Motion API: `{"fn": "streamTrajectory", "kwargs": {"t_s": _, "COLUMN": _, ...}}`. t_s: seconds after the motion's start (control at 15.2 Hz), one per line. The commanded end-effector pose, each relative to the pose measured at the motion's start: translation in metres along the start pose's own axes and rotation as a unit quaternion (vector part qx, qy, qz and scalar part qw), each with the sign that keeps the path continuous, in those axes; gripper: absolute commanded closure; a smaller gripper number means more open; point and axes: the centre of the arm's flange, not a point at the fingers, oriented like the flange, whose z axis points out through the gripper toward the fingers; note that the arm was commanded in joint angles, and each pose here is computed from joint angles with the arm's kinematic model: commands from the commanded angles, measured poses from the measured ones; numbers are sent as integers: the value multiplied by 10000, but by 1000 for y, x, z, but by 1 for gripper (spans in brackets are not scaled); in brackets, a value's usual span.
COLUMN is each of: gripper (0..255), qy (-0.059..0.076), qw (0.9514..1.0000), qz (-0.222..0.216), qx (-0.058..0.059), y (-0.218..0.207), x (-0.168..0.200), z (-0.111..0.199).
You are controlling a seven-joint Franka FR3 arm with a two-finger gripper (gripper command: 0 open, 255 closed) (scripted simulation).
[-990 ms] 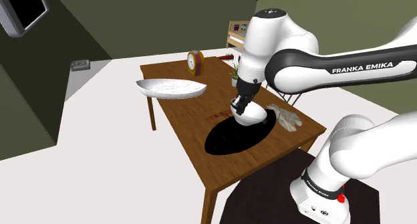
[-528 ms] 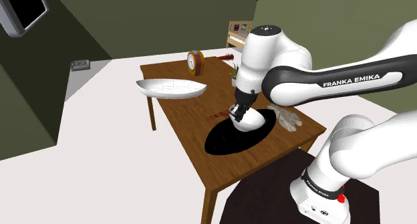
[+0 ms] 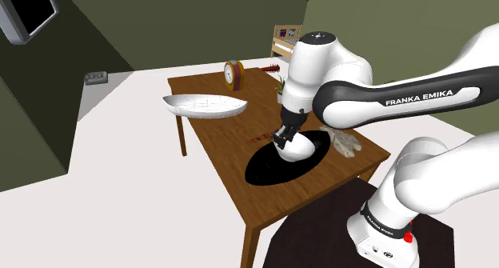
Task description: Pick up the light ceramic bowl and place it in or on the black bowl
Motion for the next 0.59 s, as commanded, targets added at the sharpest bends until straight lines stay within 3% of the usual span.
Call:
{"fn": "streamTrajectory", "kwargs": {"t_s": 0.0, "gripper": 0, "qy": 1, "qw": 10000, "qz": 0, "qx": 0, "y": 0, "x": 0, "z": 0}}
{"fn": "streamTrajectory", "kwargs": {"t_s": 0.26, "gripper": 0, "qy": 1, "qw": 10000, "qz": 0, "qx": 0, "y": 0, "x": 0, "z": 0}}
{"fn": "streamTrajectory", "kwargs": {"t_s": 0.53, "gripper": 0, "qy": 1, "qw": 10000, "qz": 0, "qx": 0, "y": 0, "x": 0, "z": -50}}
